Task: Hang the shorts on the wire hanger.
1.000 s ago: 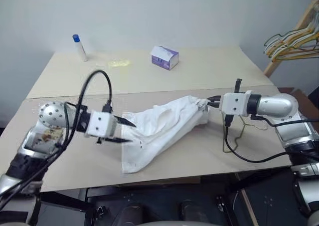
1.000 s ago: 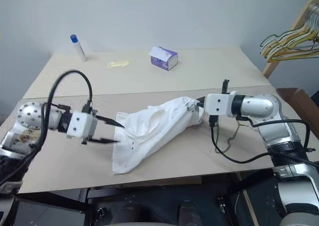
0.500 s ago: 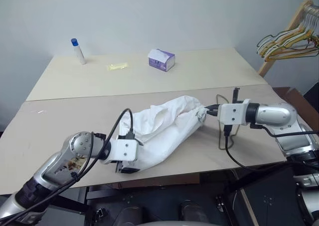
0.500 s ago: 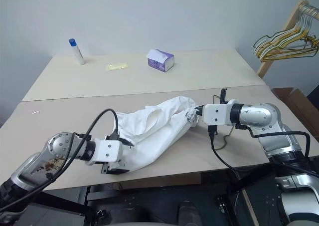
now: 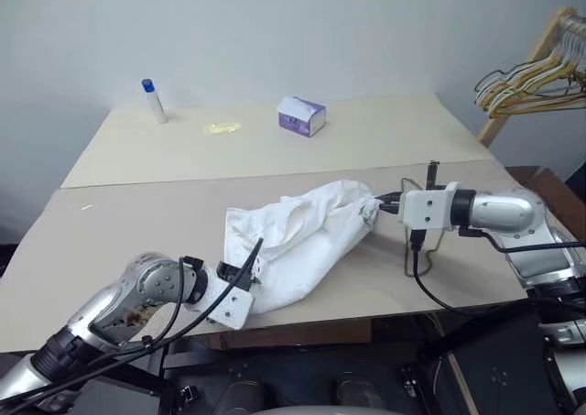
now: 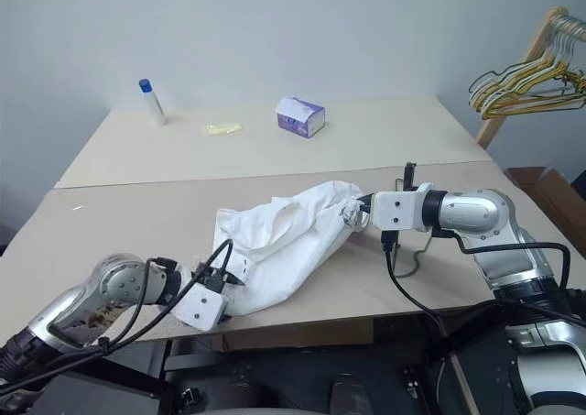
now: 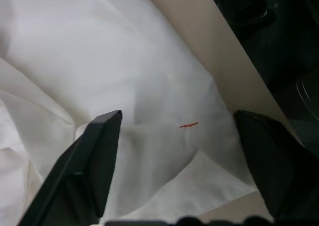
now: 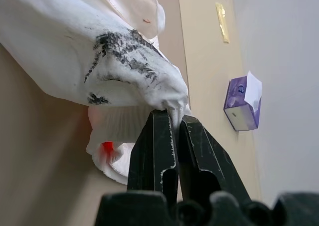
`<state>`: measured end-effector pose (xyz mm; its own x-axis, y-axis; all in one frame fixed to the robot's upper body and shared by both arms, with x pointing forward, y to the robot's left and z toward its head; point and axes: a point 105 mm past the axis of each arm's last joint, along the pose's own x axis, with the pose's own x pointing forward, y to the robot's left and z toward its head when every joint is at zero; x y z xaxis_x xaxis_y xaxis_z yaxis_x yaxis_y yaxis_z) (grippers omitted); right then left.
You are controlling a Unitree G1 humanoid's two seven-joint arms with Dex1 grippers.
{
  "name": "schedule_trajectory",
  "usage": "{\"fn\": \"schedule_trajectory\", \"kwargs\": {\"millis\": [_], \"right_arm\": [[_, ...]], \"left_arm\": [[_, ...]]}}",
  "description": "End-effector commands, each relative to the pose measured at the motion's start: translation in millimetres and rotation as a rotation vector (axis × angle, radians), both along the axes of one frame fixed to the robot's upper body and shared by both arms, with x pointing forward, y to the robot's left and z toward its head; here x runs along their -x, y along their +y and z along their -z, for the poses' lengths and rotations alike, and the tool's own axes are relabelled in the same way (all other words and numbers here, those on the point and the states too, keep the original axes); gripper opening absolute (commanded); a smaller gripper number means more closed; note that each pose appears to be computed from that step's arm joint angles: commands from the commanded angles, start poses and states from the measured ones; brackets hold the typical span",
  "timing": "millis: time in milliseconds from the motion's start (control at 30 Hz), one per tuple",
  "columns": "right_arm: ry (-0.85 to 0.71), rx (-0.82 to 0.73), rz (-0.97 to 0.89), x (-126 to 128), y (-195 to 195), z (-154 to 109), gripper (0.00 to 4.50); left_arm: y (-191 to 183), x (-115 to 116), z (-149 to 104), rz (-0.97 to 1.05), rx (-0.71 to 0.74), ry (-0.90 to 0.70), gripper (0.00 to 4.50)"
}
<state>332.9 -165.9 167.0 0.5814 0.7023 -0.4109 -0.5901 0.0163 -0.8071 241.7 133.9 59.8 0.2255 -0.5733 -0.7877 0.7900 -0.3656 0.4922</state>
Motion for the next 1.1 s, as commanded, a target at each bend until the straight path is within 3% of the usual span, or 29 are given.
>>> {"fn": "schedule_trajectory", "kwargs": {"millis": [33,267,567,700,867,1100], "right_arm": [[-0.071,-0.016,0.007,-1.3,-2.2,-22.3,0.00],[-0.075,-0.014,0.007,-1.7,-2.0,-22.7,0.00],[-0.083,-0.016,0.008,-5.0,-1.8,-24.9,0.00],[-0.066,-0.019,-0.006,-0.9,-1.1,-25.2,0.00],[0.057,0.018,-0.093,27.9,-1.3,-11.8,0.00],[0.197,0.061,-0.175,62.6,-4.5,-1.0,0.00]], "left_arm": [[20.2,-11.9,22.9,-0.080,-0.103,-0.007,2.28],[22.8,-21.5,21.1,-0.105,-0.107,-0.005,0.02],[24.7,-35.8,13.5,-0.125,-0.102,-0.002,0.02],[37.9,-45.2,-17.2,-0.121,-0.030,0.005,0.02],[66.4,-31.8,-48.2,-0.075,-0.013,0.033,0.02],[77.3,-4.0,-75.7,-0.078,0.051,0.091,0.02]]}}
